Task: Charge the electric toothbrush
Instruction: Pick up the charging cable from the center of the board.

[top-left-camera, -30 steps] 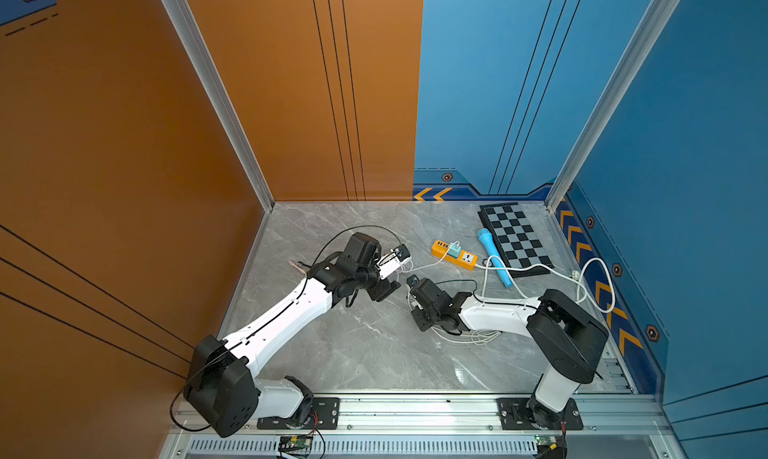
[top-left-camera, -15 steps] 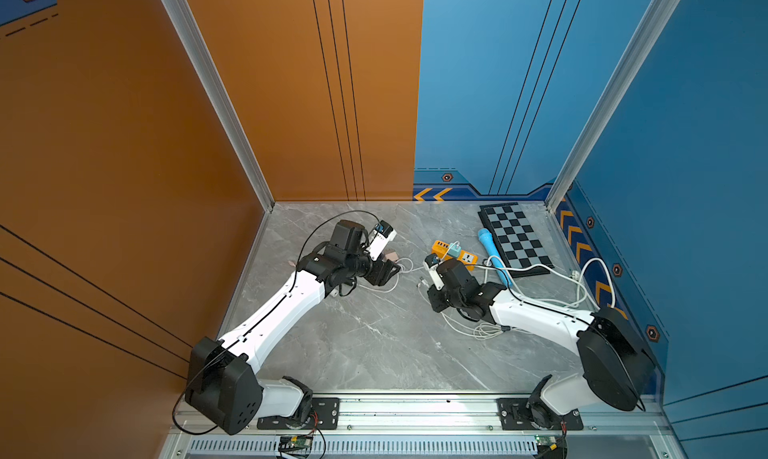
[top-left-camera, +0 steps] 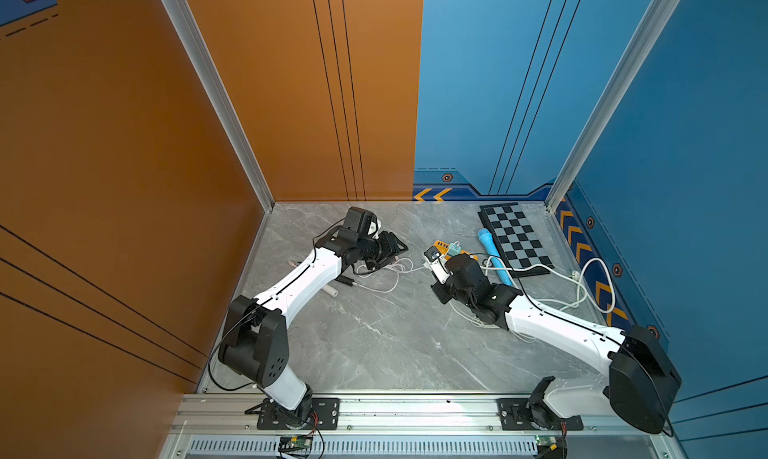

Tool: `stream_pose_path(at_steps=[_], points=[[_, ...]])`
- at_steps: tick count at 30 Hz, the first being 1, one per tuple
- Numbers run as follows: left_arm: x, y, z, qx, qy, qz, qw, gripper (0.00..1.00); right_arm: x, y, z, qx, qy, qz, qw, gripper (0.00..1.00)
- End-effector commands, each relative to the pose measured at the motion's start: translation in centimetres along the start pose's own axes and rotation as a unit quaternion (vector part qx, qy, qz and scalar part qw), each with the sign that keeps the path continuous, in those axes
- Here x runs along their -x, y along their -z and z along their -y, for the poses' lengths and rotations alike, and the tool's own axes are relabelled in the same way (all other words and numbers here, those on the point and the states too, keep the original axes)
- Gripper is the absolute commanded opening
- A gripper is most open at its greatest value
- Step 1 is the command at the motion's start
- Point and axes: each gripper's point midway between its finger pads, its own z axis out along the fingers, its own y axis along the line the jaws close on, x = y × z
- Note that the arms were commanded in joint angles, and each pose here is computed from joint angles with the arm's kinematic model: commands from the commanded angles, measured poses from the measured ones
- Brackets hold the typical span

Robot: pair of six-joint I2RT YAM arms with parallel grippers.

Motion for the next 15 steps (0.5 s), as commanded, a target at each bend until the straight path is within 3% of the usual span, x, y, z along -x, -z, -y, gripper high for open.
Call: stream_pose_path(at_steps=[1,6,15], points=[[-1.3,-0.3,3.2,-0.04,0.029,-0.041,0.998,0.57,2.8,0.8,0.7,-0.017,0.016,0.039,0.999,0.0],[-2.0,-2.2,2.2,-0.025,0.047,-0.064,0.997,0.53,3.3,0.8,0.4,-0.014,0.015,0.047,0.999,0.0],[-2.4,-3.0,3.2,-0.037,0.038,-0.08,0.995,0.3,3.3,0.5,0.2,-0.01,0.013,0.043,0.999,0.0]])
